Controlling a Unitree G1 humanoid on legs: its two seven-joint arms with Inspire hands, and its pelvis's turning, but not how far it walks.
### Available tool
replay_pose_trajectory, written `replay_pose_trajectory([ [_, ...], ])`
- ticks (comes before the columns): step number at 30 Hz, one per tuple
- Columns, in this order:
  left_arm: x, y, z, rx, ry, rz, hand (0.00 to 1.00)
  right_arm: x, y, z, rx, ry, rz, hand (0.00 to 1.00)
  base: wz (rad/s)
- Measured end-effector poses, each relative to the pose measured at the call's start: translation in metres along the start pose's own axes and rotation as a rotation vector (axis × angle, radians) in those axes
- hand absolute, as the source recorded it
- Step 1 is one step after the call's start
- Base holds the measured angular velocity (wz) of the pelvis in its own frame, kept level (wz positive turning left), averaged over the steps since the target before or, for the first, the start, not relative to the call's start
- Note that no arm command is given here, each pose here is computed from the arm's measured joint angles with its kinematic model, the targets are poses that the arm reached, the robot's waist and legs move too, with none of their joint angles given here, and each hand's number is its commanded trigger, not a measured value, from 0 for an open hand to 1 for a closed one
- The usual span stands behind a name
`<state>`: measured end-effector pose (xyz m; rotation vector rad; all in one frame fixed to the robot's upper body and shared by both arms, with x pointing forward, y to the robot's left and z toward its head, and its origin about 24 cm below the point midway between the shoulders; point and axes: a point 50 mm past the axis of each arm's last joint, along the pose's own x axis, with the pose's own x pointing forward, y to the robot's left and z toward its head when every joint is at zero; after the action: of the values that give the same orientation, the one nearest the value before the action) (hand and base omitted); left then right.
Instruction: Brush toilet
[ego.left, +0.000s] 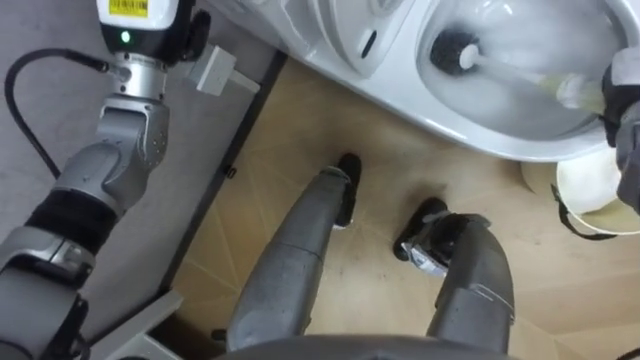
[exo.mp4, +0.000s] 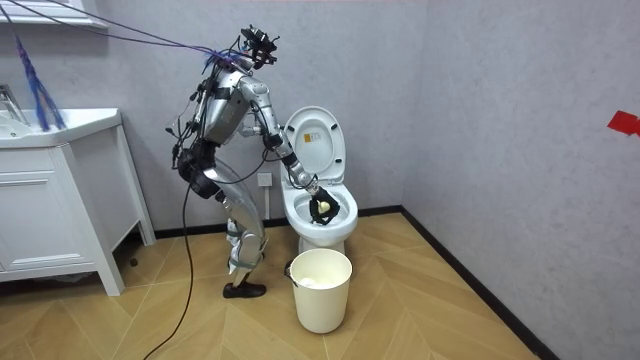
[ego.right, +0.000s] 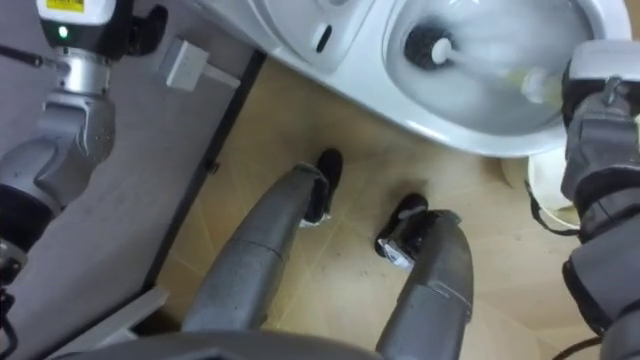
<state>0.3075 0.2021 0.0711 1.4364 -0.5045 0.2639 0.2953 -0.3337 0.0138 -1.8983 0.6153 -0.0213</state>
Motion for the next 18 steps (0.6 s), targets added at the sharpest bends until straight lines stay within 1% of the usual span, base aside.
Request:
replay_pose_trajectory([
  [3, -0.013, -0.006, -0.003, -0.005, 0.022, -0.036, 0.0, -0.005, 0.007, 0.008, -0.007, -0.01, 0.005, 1.0, -0.05],
  [8, -0.028, -0.012, -0.006, -0.035, 0.069, -0.075, 0.0, -0.012, 0.021, 0.015, -0.003, -0.023, 0.044, 1.0, 0.02],
  [10, -0.028, -0.014, -0.006, -0.073, 0.093, -0.084, 0.0, -0.012, 0.023, 0.011, -0.002, -0.011, 0.05, 1.0, 0.0],
  [13, -0.025, -0.015, -0.004, -0.109, 0.112, -0.085, 0.0, -0.006, 0.015, 0.006, 0.035, -0.004, 0.045, 1.0, 0.0],
  [15, -0.019, -0.013, -0.003, -0.102, 0.102, -0.074, 0.0, -0.003, 0.013, -0.001, 0.131, 0.021, 0.052, 1.0, 0.02],
  [16, -0.017, -0.012, -0.003, -0.099, 0.1, -0.069, 0.0, -0.002, 0.011, -0.002, 0.151, 0.02, 0.051, 1.0, 0.0],
  [18, -0.013, -0.006, -0.005, -0.089, 0.095, -0.03, 0.0, 0.003, 0.002, -0.009, 0.266, 0.045, 0.038, 1.0, 0.02],
])
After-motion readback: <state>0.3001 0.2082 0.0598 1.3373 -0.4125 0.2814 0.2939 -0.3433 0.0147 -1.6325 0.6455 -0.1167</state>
